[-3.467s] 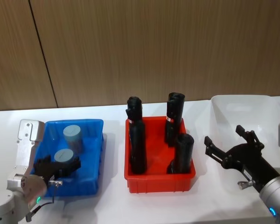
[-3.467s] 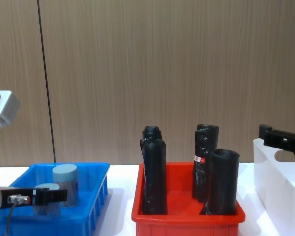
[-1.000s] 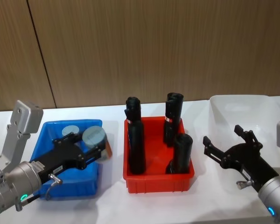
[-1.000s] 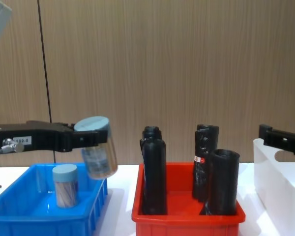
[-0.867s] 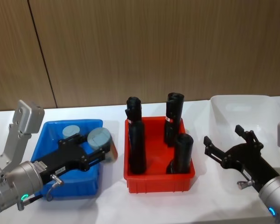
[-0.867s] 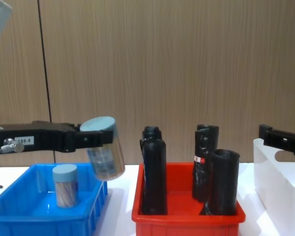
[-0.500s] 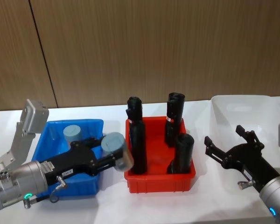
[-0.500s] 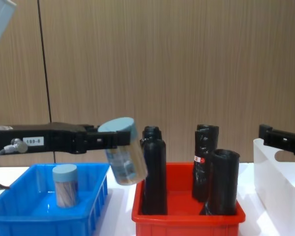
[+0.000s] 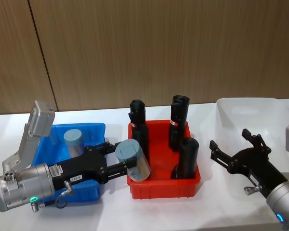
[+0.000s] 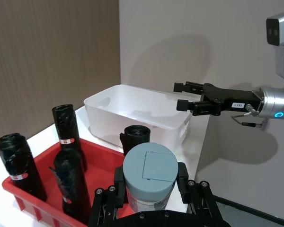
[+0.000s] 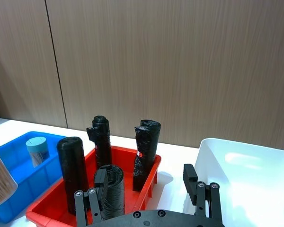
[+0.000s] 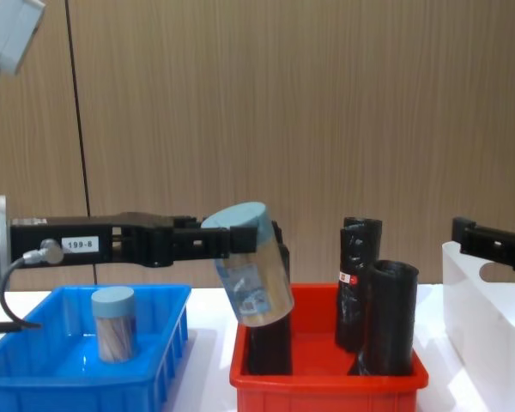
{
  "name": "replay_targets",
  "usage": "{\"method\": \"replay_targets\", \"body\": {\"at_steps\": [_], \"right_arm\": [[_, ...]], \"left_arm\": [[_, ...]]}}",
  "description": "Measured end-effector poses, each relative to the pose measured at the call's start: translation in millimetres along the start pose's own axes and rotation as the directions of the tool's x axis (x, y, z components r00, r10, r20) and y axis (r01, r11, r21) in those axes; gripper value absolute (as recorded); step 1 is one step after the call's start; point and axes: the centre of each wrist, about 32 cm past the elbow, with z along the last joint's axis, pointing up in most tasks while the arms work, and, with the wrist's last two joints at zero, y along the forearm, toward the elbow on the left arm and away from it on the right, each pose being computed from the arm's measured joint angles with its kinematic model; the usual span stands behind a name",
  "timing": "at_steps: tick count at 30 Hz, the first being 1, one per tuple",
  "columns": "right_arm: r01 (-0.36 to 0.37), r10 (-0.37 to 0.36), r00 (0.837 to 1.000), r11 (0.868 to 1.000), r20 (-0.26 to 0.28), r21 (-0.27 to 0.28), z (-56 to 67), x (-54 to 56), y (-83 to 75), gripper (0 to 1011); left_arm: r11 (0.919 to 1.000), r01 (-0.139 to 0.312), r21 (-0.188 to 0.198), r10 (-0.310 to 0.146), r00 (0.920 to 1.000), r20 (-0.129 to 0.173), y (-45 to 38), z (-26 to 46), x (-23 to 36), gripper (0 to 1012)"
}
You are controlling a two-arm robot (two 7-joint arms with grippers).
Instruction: Pick the cotton swabs from the blue box and place them into the white box.
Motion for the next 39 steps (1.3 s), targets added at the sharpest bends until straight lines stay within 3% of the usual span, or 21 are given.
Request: {"method": "replay_targets", "body": {"at_steps": [15, 26, 33, 39], "right_arm": [[-0.006, 0.006, 1.000, 1.000, 0.000, 0.001, 0.4, 0.5, -0.1, 1002], [-0.080, 0.080, 0.997, 0.997, -0.012, 0.007, 5.5, 7.4, -1.0, 1002], [-0.161, 0.161, 0.987, 0.987, -0.023, -0.001, 11.7, 16.1, -0.5, 1002], [-0.252, 0.252, 0.967, 0.967, -0.030, -0.018, 17.6, 24.5, 1.1, 1002]], "left_arm": [[0.9989, 0.047, -0.009, -0.047, 0.9989, -0.001, -6.0, 0.3, 4.7, 657], [0.9983, 0.058, -0.011, -0.058, 0.9983, -0.001, -7.5, 0.2, 5.8, 657], [0.9981, 0.061, -0.011, -0.061, 0.9982, -0.001, -7.7, 0.3, 6.3, 657], [0.9980, 0.063, -0.011, -0.063, 0.9980, -0.001, -8.0, 0.2, 6.3, 657]]}}
